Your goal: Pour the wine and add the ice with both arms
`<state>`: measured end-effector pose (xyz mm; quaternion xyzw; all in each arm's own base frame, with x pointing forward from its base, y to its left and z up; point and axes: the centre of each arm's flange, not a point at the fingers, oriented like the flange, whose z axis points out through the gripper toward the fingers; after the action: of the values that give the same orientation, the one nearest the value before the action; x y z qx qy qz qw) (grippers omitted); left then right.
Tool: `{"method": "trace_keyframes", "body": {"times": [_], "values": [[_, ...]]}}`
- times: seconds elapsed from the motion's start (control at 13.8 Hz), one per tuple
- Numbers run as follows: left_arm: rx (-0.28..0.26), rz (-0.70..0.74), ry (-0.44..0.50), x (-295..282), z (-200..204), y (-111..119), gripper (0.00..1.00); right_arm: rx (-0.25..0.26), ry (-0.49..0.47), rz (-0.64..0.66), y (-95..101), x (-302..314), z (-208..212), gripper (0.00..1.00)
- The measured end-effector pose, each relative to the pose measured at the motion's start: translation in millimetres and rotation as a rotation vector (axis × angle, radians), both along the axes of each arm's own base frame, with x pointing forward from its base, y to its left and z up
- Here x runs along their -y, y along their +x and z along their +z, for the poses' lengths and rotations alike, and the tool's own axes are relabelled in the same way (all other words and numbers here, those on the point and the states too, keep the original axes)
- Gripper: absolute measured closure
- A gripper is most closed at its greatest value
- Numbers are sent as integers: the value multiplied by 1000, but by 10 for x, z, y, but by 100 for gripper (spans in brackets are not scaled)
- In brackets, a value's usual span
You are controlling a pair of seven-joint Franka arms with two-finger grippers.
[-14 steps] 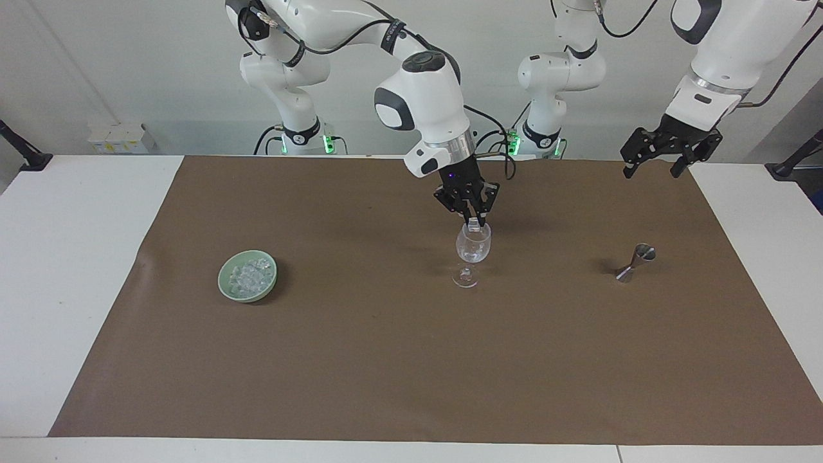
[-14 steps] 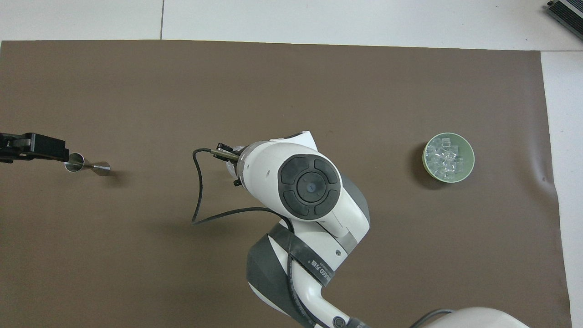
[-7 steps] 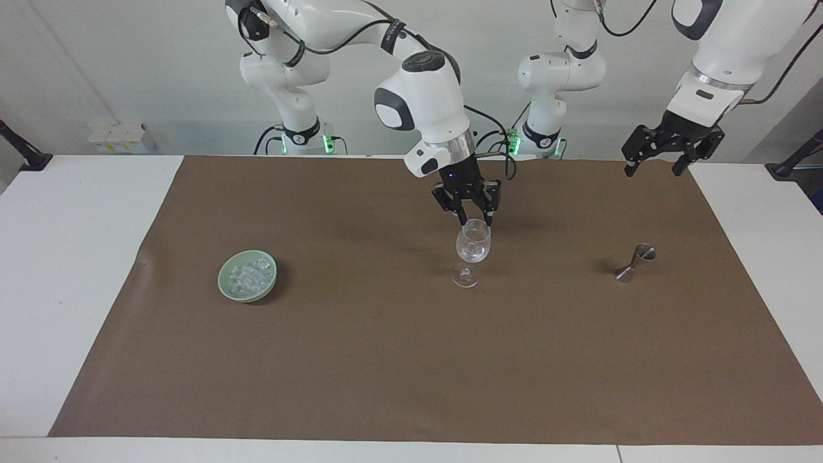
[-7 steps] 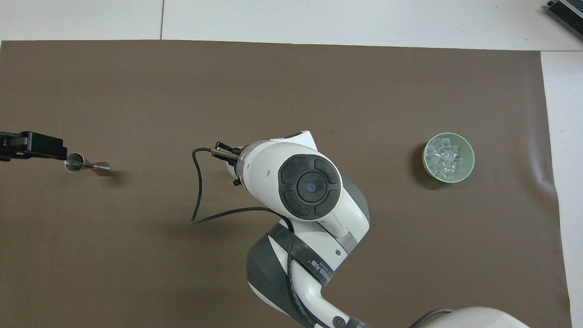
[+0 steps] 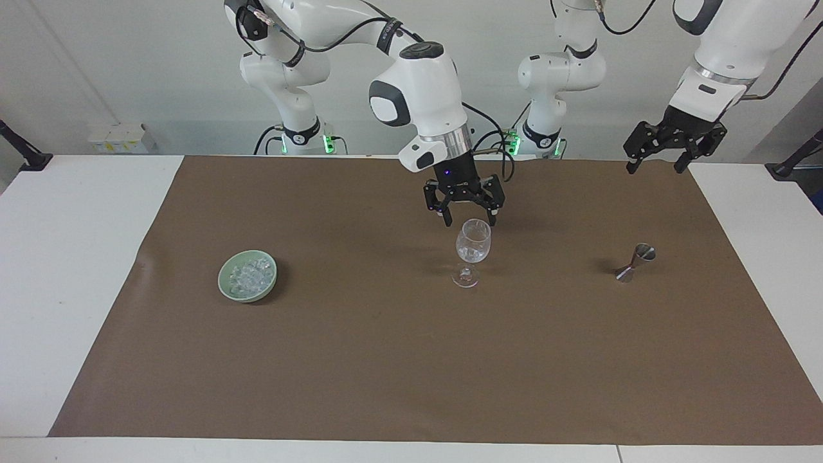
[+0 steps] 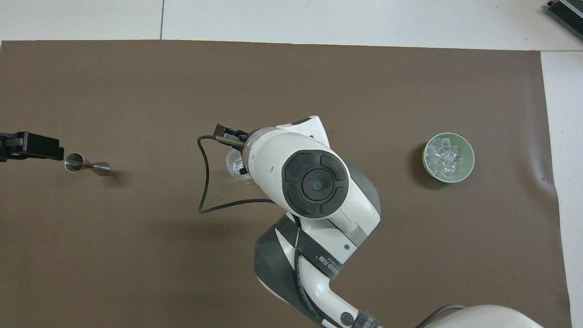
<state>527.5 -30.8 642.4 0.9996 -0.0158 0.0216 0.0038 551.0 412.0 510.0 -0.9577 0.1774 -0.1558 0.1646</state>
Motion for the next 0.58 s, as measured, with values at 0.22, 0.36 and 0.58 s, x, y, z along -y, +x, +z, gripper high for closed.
{"method": "trace_keyframes", "body": {"times": [0.22,0.36,0.58], "values": [[-3,3,0,-21,-58,16,0,21,-121,-18,195,415,97,0],[-6,7,-1,-50,-126,34,0,28,-198,-15,279,742,264,0],[-9,6,0,-45,-162,41,0,9,-311,-11,338,1241,480,0]]}}
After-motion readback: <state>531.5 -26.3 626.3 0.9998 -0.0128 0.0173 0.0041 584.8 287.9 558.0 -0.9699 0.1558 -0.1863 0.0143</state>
